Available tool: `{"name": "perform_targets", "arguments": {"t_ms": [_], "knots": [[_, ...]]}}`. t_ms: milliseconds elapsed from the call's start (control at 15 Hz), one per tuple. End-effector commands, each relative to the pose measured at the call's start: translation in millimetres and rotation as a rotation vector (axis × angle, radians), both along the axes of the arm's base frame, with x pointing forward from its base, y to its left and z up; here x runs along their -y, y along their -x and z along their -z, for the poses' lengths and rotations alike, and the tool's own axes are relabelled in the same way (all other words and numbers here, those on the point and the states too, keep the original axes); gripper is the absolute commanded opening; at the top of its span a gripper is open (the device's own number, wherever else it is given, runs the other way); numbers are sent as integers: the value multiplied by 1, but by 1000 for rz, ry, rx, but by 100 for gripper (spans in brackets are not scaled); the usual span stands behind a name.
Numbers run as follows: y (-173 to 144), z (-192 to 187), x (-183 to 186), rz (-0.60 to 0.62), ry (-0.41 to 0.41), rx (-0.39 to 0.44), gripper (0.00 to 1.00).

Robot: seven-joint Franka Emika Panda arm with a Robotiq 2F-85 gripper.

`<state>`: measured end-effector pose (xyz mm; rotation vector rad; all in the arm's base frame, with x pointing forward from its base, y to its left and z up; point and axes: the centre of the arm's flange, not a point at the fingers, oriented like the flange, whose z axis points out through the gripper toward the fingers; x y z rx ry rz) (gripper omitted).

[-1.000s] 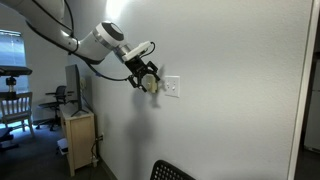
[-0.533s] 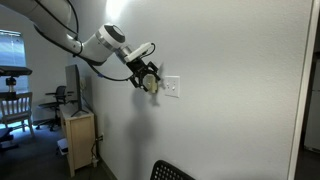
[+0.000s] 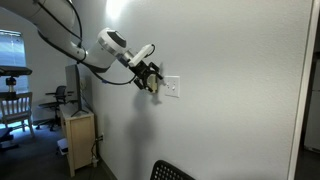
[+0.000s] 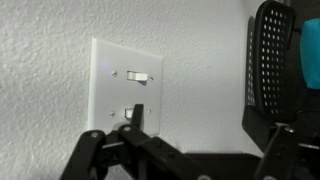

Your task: Flip the light switch to the left off

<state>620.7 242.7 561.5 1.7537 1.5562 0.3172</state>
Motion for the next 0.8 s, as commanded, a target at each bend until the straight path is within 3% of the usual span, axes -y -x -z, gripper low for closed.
{"name": "perform_targets", "arguments": {"t_ms": [0,400,733], "knots": [[-11,9,16,-14,-8,22,100],[-37,26,30,-67,-99,32,100],[-46,31,27,-101,-95,57,100]]}}
